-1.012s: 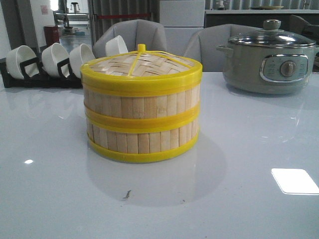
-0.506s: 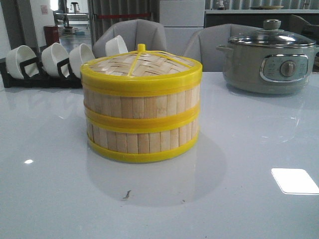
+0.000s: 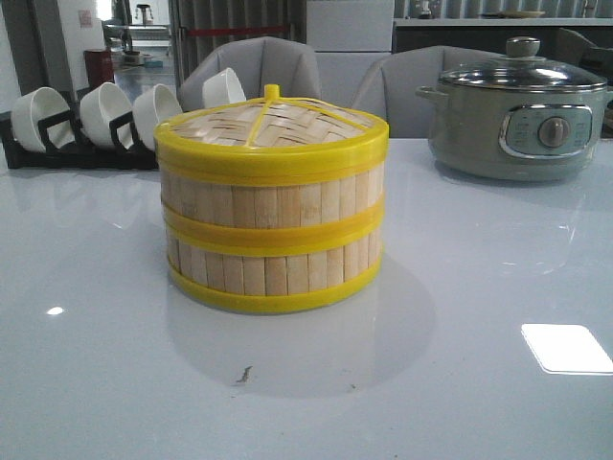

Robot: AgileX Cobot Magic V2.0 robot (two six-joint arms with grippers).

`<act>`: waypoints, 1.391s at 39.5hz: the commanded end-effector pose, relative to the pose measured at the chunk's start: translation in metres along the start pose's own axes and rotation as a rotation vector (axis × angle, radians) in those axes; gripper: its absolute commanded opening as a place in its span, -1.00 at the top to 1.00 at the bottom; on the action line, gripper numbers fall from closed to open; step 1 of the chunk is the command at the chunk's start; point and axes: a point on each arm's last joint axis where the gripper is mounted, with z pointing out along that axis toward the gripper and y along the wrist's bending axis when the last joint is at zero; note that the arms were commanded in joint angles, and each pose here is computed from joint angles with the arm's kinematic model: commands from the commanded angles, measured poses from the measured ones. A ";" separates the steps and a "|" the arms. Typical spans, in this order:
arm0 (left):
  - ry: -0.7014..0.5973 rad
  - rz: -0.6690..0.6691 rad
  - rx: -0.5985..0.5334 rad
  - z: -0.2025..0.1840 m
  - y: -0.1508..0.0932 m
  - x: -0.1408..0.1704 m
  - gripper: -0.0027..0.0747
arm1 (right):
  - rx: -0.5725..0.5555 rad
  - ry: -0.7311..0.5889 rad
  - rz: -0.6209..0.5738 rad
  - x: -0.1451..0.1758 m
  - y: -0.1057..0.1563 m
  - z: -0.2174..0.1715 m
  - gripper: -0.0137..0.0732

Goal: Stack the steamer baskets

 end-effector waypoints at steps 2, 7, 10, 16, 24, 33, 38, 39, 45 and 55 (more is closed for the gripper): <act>-0.088 -0.011 0.012 -0.001 -0.001 -0.007 0.71 | -0.001 -0.110 -0.022 -0.017 0.001 -0.001 0.59; -0.088 -0.011 0.012 -0.001 -0.001 -0.007 0.71 | -0.001 -0.110 -0.022 -0.017 0.001 -0.001 0.59; -0.088 -0.011 0.012 -0.001 -0.001 -0.007 0.71 | -0.001 -0.109 -0.022 -0.017 0.001 -0.001 0.59; -0.088 -0.011 0.012 -0.001 -0.001 -0.007 0.71 | -0.008 -0.148 0.002 -0.019 0.001 -0.009 0.59; -0.088 -0.011 0.012 -0.001 -0.001 -0.007 0.71 | -0.009 -0.164 0.002 -0.008 0.000 -0.022 0.59; -0.088 -0.011 0.012 -0.001 -0.001 -0.007 0.71 | -0.012 -0.187 0.008 0.029 -0.002 -0.026 0.59; -0.088 -0.011 0.012 -0.001 -0.001 -0.007 0.71 | -0.015 -0.205 0.011 0.046 -0.003 -0.025 0.59; -0.088 -0.011 0.012 -0.001 -0.001 -0.007 0.71 | -0.016 -0.204 0.016 0.049 -0.003 -0.024 0.59; -0.086 -0.011 0.012 -0.001 -0.001 -0.007 0.71 | -0.016 -0.197 0.020 0.049 -0.003 -0.024 0.59; -0.086 -0.011 0.012 -0.001 -0.001 -0.007 0.71 | -0.016 -0.200 0.020 0.049 -0.003 -0.024 0.59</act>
